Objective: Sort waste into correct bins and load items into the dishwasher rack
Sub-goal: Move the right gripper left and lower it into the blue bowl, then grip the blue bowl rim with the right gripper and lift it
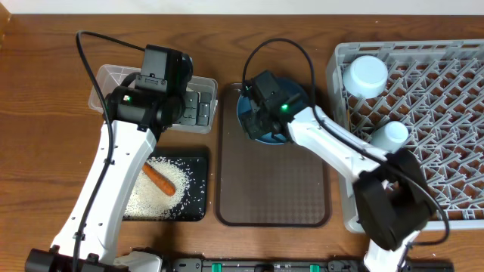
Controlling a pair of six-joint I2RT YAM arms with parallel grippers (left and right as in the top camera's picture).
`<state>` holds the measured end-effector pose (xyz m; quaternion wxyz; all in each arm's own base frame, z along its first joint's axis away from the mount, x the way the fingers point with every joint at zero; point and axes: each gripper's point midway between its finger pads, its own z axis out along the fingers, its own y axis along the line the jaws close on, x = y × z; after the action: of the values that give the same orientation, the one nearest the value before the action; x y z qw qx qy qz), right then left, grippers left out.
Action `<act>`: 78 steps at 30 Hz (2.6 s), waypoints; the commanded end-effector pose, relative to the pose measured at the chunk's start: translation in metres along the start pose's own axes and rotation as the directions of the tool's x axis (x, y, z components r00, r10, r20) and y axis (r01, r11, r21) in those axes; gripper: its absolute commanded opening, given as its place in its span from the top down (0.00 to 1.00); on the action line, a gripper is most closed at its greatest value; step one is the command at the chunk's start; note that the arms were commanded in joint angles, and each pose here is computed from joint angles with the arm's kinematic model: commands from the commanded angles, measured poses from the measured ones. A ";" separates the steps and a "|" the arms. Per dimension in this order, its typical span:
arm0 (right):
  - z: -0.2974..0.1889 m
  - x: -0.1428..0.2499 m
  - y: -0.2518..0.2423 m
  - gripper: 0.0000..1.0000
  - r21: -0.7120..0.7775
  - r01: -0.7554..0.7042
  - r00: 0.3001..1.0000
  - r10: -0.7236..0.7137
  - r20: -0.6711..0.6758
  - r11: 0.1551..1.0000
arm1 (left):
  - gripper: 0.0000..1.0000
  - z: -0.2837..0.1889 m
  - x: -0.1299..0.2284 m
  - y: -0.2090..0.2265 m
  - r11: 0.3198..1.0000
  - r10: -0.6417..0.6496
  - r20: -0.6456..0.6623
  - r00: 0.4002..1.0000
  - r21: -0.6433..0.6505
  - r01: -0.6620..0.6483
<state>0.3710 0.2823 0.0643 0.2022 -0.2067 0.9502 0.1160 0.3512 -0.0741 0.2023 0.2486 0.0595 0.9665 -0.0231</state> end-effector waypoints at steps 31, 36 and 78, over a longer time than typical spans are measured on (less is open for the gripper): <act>0.047 0.026 0.018 0.01 0.001 0.054 0.996 -0.053 -0.072 0.999 | 0.00 0.000 0.000 0.004 1.000 0.003 -0.001 1.000 -0.017 -0.003; 0.047 0.027 0.018 0.06 0.002 0.055 0.996 -0.055 -0.072 0.998 | 0.00 0.000 0.000 0.004 1.000 0.003 -0.001 1.000 -0.017 -0.003; -0.145 -0.069 0.039 0.99 -0.321 0.080 0.944 0.032 0.328 0.944 | 0.00 0.000 -0.001 0.004 1.000 0.003 0.000 1.000 -0.017 -0.003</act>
<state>0.3701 0.3045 0.1847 0.3093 -0.2268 0.8929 0.2360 0.3508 -0.0736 0.2021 0.2477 0.0593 0.9668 -0.0218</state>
